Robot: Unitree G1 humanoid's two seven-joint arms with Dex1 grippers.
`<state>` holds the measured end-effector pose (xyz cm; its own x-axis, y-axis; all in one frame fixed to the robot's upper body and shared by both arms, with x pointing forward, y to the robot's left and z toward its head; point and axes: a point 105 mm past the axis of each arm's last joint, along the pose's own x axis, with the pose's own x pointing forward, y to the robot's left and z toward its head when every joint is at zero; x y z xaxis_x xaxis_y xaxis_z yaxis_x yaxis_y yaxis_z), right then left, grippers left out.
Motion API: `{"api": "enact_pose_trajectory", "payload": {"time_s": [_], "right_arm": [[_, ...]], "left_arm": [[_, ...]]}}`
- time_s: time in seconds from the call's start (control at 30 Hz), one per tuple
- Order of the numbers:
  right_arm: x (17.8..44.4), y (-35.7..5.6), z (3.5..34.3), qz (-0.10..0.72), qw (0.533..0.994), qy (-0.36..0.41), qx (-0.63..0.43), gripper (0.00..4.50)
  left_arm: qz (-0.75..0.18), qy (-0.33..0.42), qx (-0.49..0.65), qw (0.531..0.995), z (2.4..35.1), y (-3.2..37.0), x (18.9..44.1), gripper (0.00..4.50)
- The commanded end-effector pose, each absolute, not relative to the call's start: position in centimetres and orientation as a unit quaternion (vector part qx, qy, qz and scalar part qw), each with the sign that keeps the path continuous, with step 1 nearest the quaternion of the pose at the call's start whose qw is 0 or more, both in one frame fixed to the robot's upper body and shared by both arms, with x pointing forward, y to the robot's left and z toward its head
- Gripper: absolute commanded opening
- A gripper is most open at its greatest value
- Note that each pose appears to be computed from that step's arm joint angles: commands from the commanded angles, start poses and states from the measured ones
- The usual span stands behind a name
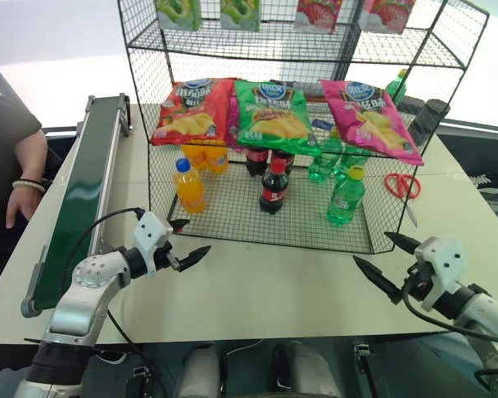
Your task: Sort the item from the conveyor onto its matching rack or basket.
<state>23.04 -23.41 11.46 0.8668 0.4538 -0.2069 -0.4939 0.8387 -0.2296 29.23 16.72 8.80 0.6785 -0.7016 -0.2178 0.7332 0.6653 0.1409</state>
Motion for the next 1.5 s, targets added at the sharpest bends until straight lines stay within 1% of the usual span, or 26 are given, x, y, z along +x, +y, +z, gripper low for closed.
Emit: {"api": "enact_pose_trajectory", "payload": {"time_s": [0.03, 0.37, 0.9, 1.5], "right_arm": [[23.2, -23.4, 12.2, 0.249, 0.954, 0.058, -0.156, 4.44], [23.3, -23.1, 12.2, 0.252, 0.954, 0.055, -0.154, 4.44], [23.0, -23.2, 11.2, 0.256, 0.953, 0.058, -0.15, 4.44], [23.7, -22.6, 11.5, 0.253, 0.955, 0.047, -0.151, 4.44]], "left_arm": [[-0.394, 0.051, 0.122, 0.91, 9.7, 16.6, 29.2, 4.5], [-0.393, 0.048, 0.12, 0.91, 9.7, 16.4, 29.2, 4.5], [-0.39, 0.051, 0.12, 0.911, 9.6, 16.6, 28.6, 4.5], [-0.388, 0.041, 0.119, 0.913, 9.8, 16.1, 29.5, 4.5]]}}
